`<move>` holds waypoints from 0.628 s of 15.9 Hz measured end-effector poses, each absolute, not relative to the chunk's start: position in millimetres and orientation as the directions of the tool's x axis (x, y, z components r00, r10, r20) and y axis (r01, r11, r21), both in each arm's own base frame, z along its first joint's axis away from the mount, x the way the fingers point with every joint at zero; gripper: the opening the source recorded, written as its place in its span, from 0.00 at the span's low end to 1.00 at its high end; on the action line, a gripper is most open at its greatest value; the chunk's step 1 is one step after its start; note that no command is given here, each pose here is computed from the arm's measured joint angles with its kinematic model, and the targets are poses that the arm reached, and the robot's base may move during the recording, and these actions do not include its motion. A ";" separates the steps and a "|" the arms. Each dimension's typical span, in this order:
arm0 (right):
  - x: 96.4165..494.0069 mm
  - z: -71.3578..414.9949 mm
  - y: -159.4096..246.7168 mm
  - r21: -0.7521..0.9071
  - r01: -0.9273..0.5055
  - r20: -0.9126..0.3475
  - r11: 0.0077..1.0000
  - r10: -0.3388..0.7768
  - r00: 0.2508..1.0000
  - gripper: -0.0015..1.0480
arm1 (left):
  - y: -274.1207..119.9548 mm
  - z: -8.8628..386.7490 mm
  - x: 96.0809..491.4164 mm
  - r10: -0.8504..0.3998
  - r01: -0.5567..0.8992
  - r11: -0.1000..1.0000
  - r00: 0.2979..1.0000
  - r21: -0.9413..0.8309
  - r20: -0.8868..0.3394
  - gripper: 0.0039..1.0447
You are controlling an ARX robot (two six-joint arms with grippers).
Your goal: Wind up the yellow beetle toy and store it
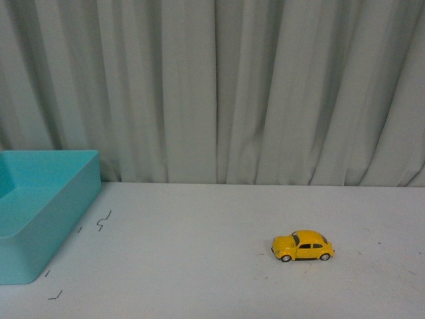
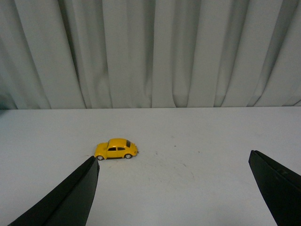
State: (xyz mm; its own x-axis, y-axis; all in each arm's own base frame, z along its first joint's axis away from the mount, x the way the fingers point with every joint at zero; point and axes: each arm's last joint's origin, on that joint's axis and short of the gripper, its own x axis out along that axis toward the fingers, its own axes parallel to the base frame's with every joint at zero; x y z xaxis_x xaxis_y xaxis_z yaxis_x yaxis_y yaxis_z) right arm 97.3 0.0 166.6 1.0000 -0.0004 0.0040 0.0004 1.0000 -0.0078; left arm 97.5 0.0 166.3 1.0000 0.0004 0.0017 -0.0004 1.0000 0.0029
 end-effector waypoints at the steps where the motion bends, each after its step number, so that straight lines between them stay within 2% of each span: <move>1: 97.3 166.6 0.0 -0.008 0.000 0.004 1.000 0.000 1.000 0.94 | 0.0 166.3 97.5 0.000 0.000 1.000 1.000 0.003 0.002 0.94; 10: 97.2 166.8 0.0 -0.008 0.000 0.006 1.000 0.000 1.000 0.94 | 0.0 166.2 97.5 0.001 -0.001 1.000 1.000 0.003 0.001 0.94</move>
